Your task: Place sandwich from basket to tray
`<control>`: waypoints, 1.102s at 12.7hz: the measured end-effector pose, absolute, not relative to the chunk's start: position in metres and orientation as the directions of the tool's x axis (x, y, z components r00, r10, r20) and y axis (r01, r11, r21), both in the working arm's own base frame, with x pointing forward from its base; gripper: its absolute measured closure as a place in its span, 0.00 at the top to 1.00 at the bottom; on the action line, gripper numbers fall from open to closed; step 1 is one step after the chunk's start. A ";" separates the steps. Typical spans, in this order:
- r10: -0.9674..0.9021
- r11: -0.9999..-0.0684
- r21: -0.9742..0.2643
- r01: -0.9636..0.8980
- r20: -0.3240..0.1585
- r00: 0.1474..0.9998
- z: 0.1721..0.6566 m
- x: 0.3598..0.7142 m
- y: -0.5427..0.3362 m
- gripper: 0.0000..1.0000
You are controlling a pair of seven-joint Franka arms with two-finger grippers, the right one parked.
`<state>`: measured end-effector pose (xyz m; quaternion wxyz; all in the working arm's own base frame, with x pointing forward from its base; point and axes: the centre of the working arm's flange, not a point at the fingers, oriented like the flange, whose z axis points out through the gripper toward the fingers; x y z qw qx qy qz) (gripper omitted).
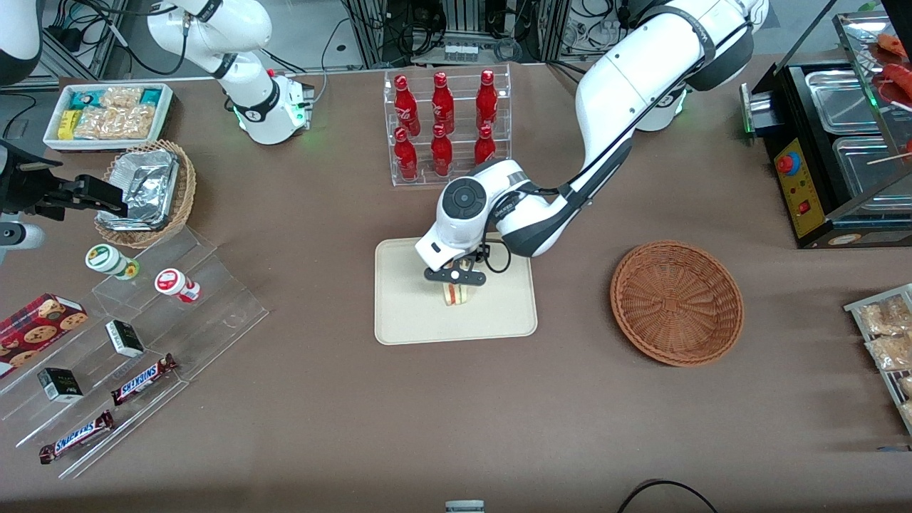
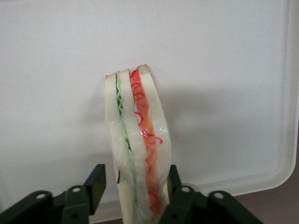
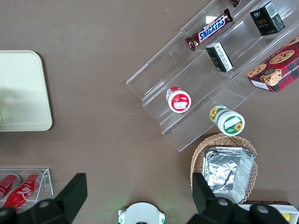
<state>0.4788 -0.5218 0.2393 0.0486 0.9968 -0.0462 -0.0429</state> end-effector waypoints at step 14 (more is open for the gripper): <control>0.259 -0.963 -0.054 0.266 0.112 0.959 0.477 0.584 -0.331 1.00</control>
